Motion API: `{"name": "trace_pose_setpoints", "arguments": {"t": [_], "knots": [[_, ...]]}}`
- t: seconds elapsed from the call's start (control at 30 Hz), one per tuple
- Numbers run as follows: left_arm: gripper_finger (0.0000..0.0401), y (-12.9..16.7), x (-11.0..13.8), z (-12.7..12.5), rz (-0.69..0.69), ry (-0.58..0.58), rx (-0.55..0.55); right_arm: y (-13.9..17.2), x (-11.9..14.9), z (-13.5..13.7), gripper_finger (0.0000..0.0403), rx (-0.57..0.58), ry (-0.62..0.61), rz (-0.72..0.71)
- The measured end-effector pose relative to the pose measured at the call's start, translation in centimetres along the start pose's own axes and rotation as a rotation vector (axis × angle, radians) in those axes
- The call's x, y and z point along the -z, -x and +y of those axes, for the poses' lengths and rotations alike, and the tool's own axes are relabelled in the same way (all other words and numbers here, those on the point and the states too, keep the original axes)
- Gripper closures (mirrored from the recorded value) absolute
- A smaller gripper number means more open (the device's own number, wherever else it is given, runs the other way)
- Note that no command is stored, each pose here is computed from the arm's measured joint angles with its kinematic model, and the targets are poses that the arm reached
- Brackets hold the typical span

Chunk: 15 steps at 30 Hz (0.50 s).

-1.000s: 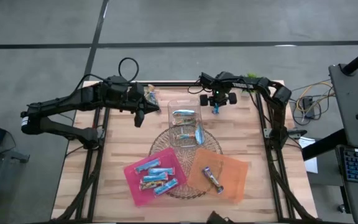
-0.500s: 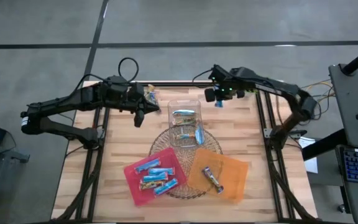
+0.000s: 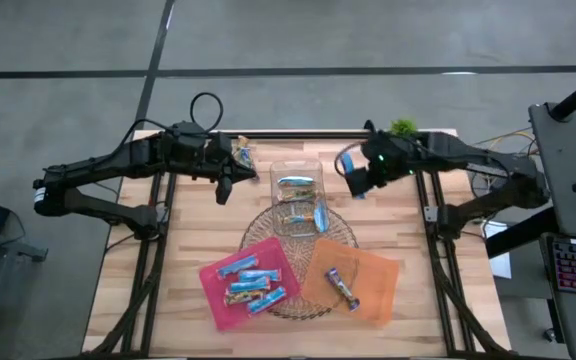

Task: Pick and place Granola Bars by type
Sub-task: Put the blue granola bar into the orange bin

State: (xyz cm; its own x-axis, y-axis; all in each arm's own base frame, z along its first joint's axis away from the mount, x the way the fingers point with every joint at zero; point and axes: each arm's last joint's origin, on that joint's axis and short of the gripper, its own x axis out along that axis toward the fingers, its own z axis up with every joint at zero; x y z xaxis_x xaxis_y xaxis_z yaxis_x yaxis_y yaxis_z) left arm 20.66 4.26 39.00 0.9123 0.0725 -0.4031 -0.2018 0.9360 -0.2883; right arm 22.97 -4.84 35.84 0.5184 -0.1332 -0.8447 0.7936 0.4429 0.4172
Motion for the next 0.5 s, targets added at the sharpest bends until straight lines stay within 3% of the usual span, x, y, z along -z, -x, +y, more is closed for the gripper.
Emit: {"name": "trace_pose_setpoints", "arguments": {"t": [0.2,0.5], "knots": [[0.0401,0.0,0.0,0.0,0.0,0.0,0.0,0.8,2.7,1.5,0.0363,-0.06,0.053,0.047],[0.0401,0.0,0.0,0.0,0.0,0.002,0.0,-0.9,6.7,4.3,0.0364,-0.054,0.192,0.163]]}}
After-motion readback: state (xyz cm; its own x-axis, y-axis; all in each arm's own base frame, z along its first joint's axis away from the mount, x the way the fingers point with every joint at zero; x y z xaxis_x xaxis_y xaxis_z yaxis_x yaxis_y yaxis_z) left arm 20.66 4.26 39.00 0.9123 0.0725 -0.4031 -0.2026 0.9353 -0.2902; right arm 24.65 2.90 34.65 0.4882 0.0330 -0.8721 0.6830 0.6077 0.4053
